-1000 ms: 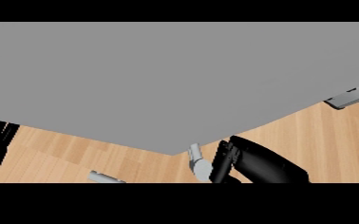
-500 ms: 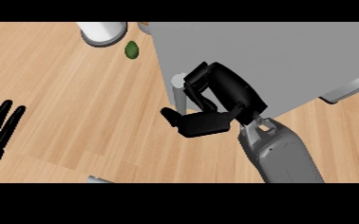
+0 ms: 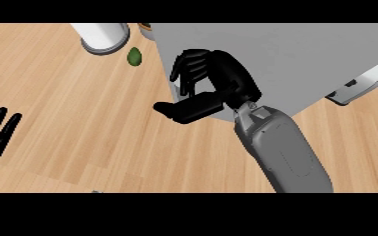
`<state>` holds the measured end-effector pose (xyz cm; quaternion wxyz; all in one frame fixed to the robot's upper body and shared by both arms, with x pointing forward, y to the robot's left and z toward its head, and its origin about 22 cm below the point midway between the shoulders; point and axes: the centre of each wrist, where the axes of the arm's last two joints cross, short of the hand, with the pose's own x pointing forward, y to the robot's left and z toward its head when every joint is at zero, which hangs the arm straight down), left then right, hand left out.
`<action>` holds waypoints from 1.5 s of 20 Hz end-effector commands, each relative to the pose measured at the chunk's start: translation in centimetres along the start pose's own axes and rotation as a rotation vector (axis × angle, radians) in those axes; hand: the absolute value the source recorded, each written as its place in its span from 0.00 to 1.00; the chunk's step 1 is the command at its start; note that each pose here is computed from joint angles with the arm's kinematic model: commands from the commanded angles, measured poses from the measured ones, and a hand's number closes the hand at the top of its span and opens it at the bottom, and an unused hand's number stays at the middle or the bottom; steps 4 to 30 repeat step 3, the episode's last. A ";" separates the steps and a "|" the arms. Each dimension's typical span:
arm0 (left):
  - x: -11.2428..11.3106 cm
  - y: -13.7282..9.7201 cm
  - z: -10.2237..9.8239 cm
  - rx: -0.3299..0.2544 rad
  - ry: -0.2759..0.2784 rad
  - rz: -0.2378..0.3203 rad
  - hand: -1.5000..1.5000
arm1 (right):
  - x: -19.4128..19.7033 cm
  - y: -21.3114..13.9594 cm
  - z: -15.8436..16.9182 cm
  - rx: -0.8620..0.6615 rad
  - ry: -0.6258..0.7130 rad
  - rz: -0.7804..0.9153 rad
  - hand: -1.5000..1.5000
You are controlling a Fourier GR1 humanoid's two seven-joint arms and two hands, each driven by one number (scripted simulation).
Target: Pick up the bottled water, place it into the cabinet and close the cabinet
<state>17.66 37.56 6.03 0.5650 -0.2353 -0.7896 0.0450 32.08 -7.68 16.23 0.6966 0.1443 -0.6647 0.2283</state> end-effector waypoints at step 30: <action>0.3 0.1 0.2 0.003 -0.004 -0.001 0.00 | 2.9 -1.7 -3.5 -0.171 -0.061 -0.075 0.00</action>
